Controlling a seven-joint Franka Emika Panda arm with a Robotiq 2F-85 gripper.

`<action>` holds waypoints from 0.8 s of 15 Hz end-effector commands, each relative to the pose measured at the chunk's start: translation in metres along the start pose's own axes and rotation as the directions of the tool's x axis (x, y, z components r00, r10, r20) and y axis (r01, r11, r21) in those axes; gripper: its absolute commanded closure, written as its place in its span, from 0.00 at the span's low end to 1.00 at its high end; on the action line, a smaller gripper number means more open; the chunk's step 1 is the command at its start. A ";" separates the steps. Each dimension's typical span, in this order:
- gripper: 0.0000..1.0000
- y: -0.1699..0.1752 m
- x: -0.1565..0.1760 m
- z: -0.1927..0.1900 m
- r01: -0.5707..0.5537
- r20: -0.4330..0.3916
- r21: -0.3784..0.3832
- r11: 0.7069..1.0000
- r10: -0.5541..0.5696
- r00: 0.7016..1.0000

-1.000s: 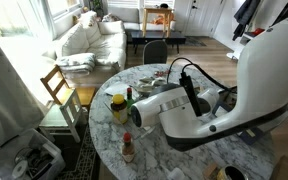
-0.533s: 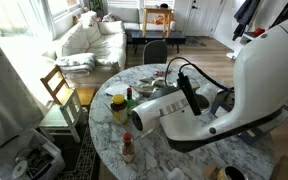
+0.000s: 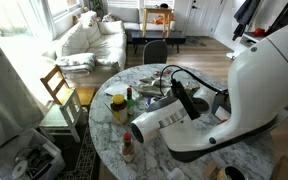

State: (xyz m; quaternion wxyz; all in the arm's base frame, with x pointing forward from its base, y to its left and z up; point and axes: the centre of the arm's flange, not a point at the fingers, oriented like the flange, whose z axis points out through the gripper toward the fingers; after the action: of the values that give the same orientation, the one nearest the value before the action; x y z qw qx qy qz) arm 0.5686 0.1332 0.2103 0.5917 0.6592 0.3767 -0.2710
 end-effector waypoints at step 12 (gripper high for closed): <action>0.99 -0.032 0.018 0.002 0.005 0.159 -0.083 0.997 0.009 0.987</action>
State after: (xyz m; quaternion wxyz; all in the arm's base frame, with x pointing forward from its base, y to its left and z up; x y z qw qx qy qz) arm 0.5585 0.1389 0.1816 0.6376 0.6051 0.3571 -0.3160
